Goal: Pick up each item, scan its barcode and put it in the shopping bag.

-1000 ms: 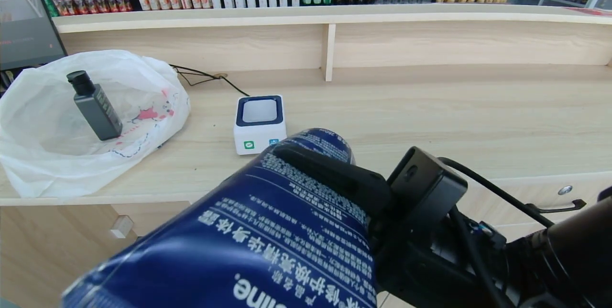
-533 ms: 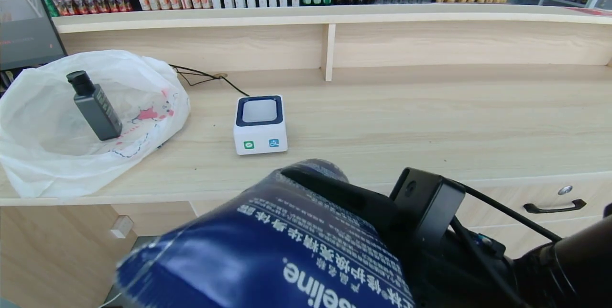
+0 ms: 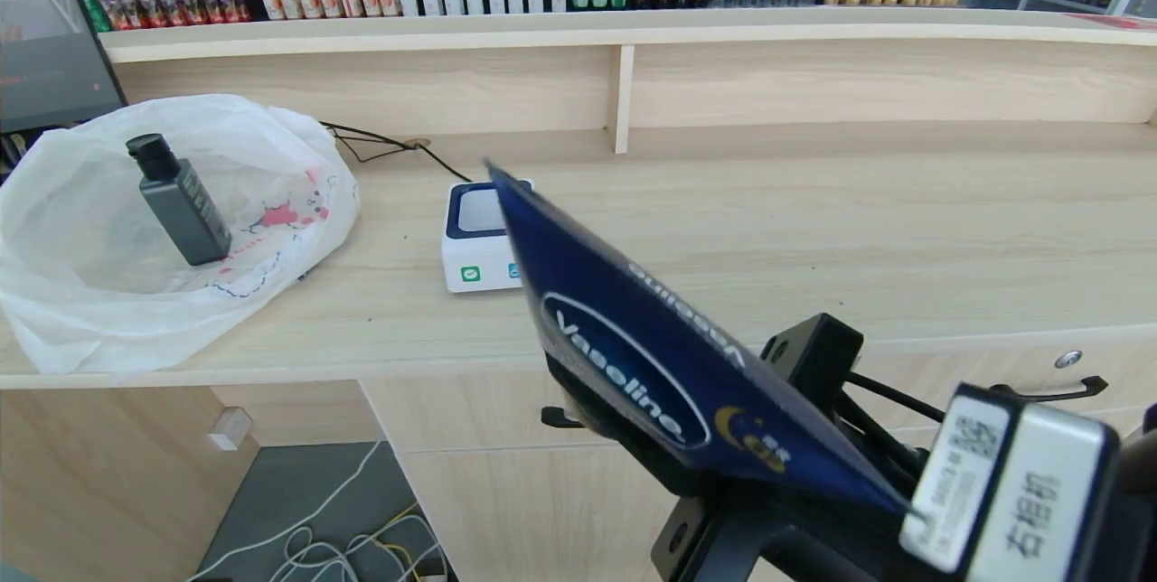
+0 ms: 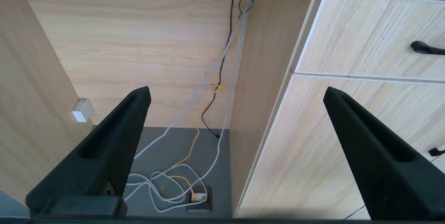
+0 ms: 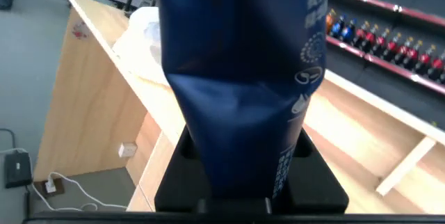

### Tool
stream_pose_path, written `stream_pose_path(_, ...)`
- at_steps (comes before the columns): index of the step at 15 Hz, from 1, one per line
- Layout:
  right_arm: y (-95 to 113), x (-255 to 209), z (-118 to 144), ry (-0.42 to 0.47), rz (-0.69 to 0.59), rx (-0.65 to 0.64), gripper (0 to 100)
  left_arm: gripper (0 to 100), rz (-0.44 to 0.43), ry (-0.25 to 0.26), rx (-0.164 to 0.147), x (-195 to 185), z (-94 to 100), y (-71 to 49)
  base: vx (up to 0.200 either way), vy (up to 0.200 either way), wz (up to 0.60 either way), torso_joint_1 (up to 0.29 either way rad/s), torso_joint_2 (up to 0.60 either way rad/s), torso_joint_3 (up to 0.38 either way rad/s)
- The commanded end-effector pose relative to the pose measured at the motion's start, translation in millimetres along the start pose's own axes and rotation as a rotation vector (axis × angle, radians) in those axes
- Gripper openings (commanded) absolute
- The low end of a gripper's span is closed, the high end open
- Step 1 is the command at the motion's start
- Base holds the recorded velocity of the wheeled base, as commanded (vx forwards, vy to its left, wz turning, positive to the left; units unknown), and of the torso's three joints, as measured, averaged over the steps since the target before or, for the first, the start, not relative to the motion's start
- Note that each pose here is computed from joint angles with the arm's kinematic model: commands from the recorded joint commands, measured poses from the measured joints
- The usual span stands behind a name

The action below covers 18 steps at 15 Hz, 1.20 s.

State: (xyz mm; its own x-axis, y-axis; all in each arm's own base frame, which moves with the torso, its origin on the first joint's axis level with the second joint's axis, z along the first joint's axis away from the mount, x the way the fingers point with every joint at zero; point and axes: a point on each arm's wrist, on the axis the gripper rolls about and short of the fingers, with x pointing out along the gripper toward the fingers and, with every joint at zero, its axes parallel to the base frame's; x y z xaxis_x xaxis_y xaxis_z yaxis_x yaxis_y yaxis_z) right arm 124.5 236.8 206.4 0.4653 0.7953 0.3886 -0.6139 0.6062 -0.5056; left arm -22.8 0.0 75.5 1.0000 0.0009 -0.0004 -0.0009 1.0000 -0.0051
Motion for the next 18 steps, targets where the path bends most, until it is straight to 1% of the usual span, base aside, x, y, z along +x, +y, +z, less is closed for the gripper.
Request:
stream_pose_path(1,-3,-4,0,0.048,-0.079,0.091,0,100,0.001,0.0,-0.001,0,0.0,0.0,0.0,0.0,0.0,0.0,0.0,0.0)
stream_pose_path(2,-6,-7,2,0.065,-0.121,0.136,0,100,-0.001,0.0,-0.001,0,0.0,0.0,0.0,0.0,0.0,0.0,0.0,0.0)
stream_pose_path(4,-26,-13,2,0.115,-0.311,0.232,0,100,0.001,0.0,0.001,0,0.0,0.0,0.0,0.0,0.0,0.0,0.0,0.0)
stream_pose_path(5,-34,-16,-1,0.123,-0.375,0.313,0,100,-0.001,0.0,0.001,0,0.0,0.1,0.0,0.0,0.0,0.0,0.0,0.0)
stream_pose_path(6,-39,-16,-4,0.119,-0.406,0.364,0,100,0.001,0.0,-0.001,0,0.0,0.0,0.0,0.0,0.0,0.0,0.0,0.0)
stream_pose_path(7,-53,-19,-12,0.123,-0.463,0.388,0,100,0.001,0.0,0.001,0,0.0,0.0,0.0,0.0,0.0,0.0,0.0,0.0)
stream_pose_path(8,-66,-21,-14,0.112,-0.507,0.379,0,100,-0.001,0.0,-0.001,0,0.0,0.0,0.0,0.0,0.0,0.0,0.0,0.0)
stream_pose_path(9,-78,-26,-18,0.107,-0.53,0.381,0,100,-0.001,0.0,-0.001,0,0.0,0.0,0.0,0.0,0.0,0.0,0.0,0.0)
stream_pose_path(10,-78,-26,-18,0.107,-0.53,0.381,0,100,-0.001,0.0,-0.001,0,0.0,0.0,0.0,0.0,0.0,0.0,0.0,0.0)
stream_pose_path(11,-92,-39,-30,0.128,-0.513,0.371,0,100,-0.001,0.0,0.001,0,0.0,0.0,0.0,0.0,0.0,0.0,0.0,0.0)
stream_pose_path(13,-101,-45,-37,0.141,-0.533,0.371,0,100,-0.001,0.0,0.001,0,0.0,0.0,0.0,0.0,0.0,0.0,0.0,0.0)
stream_pose_path(16,-105,-49,-41,0.155,-0.563,0.377,0,100,0.001,0.0,0.001,0,0.0,0.0,0.0,0.0,0.0,0.0,0.0,0.0)
stream_pose_path(18,-120,-52,-43,0.15,-0.621,0.349,0,100,-0.001,0.0,0.001,0,0.0,0.0,0.0,0.0,0.0,0.0,0.0,0.0)
